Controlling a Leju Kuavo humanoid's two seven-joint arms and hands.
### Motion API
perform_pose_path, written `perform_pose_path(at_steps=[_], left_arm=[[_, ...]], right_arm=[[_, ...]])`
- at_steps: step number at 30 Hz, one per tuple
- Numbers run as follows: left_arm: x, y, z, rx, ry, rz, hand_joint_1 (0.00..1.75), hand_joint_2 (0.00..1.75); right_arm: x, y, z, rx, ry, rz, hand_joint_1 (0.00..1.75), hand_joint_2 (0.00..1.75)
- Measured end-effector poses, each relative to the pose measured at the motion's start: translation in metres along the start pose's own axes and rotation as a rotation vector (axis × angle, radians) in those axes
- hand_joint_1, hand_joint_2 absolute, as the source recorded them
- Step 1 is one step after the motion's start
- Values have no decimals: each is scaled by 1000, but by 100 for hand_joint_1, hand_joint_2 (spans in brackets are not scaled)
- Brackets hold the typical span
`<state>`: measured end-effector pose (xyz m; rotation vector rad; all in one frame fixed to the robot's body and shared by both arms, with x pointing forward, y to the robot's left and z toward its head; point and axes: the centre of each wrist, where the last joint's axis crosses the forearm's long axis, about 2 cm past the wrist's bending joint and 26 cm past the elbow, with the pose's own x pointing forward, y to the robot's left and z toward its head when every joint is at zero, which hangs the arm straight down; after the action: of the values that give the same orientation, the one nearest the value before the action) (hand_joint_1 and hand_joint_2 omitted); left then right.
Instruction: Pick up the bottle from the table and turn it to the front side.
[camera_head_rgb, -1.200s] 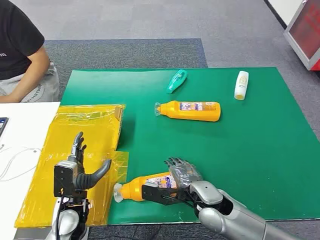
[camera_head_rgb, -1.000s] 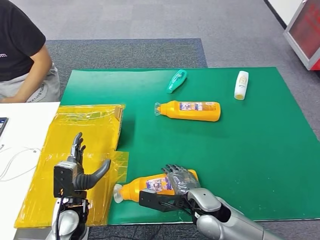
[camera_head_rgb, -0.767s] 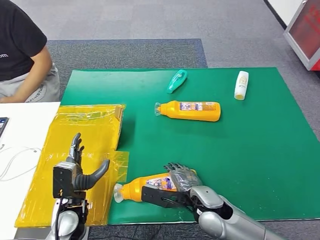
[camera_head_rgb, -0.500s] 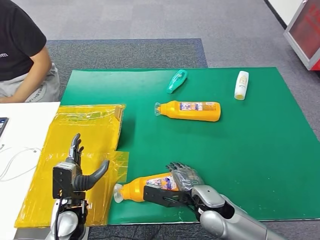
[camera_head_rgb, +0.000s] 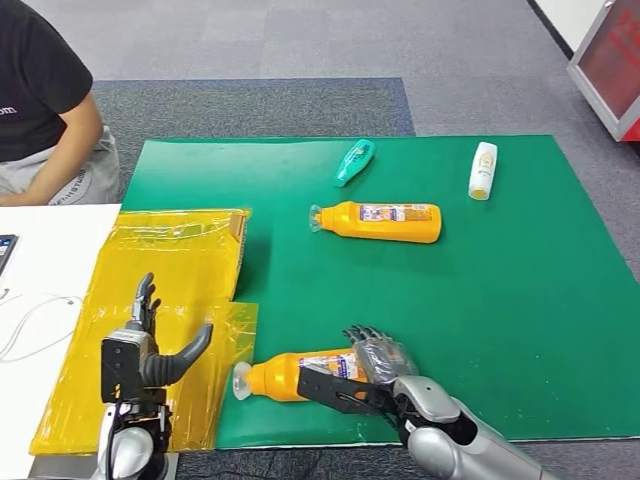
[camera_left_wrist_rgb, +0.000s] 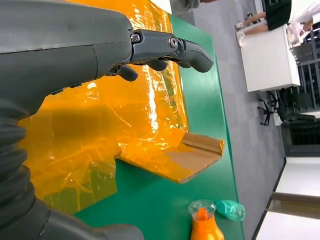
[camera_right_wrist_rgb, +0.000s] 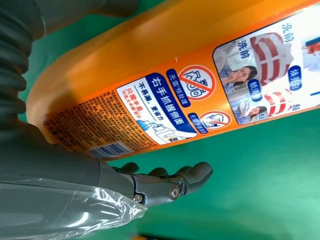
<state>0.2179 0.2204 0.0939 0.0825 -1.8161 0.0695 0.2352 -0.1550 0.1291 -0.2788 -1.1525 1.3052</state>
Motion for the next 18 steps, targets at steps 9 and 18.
perform_pose_path(at_steps=[9, 18], left_arm=[[-2, 6, 5, 32, 8, -17, 0, 175], [-2, 8, 10, 54, 16, -26, 0, 175]], right_arm=[[-9, 8, 4, -56, -15, -42, 0, 175], [-17, 15, 8, -97, -57, -51, 175, 175]])
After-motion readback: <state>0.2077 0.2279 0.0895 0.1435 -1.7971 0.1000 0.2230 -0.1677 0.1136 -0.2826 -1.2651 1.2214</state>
